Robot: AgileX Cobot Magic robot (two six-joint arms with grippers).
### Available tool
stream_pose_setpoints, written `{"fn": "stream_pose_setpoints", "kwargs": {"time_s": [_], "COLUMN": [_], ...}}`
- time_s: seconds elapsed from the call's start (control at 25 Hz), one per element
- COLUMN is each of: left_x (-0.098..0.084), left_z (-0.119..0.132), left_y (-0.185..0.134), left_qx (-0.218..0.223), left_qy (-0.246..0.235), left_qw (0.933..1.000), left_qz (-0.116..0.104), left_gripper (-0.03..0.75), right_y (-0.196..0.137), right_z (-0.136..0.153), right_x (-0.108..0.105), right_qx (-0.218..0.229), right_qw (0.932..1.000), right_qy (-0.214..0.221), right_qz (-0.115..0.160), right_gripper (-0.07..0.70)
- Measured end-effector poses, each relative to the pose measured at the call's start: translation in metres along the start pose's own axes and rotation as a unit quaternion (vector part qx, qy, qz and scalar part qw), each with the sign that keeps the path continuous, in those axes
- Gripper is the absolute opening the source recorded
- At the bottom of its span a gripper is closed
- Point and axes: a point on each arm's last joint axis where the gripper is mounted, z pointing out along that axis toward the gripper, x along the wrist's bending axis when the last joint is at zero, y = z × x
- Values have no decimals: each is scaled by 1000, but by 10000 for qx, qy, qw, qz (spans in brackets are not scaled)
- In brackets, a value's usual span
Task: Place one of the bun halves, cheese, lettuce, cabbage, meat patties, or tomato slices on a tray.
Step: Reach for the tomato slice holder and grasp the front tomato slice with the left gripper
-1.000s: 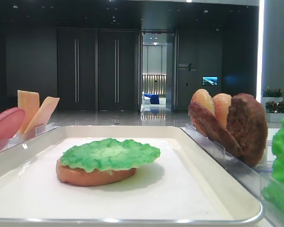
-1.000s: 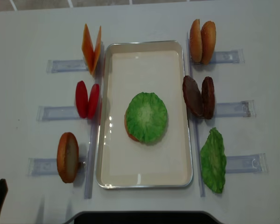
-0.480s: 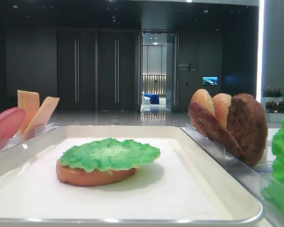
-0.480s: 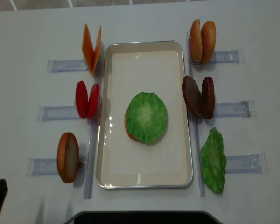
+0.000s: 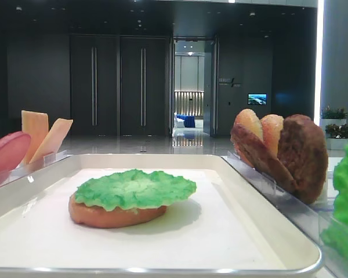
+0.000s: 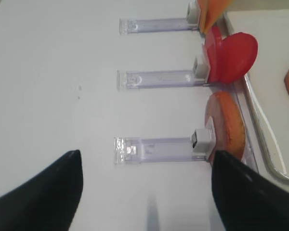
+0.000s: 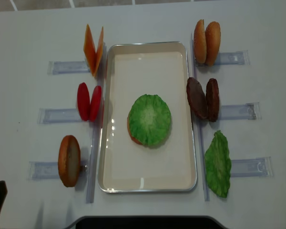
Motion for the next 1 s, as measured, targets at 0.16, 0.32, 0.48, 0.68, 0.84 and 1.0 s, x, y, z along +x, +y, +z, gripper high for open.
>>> {"fn": "stream_pose_setpoints", "kwargs": {"time_s": [0.16, 0.32, 0.48, 0.68, 0.84, 1.0], "left_x": [-1, -2, -4, -6, -8, -9], "left_z": [18, 49, 89, 144, 185, 217], "left_y": [28, 61, 89, 116, 133, 147], "left_qx": [607, 1214, 1953, 2695, 3007, 3167], "left_qy": [-39, -59, -76, -85, -95, -105], "left_qw": [9981, 9925, 9807, 9629, 9536, 9484], "left_qz": [-107, -110, -13, 79, 116, 128], "left_gripper": [636, 636, 636, 636, 636, 636], "right_y": [0, 0, 0, 0, 0, 0], "right_z": [0, 0, 0, 0, 0, 0], "right_x": [0, 0, 0, 0, 0, 0], "right_qx": [0, 0, 0, 0, 0, 0], "right_qw": [10000, 10000, 10000, 10000, 10000, 10000], "right_qy": [0, 0, 0, 0, 0, 0], "right_qz": [0, 0, 0, 0, 0, 0], "right_gripper": [518, 518, 518, 518, 518, 518]}}
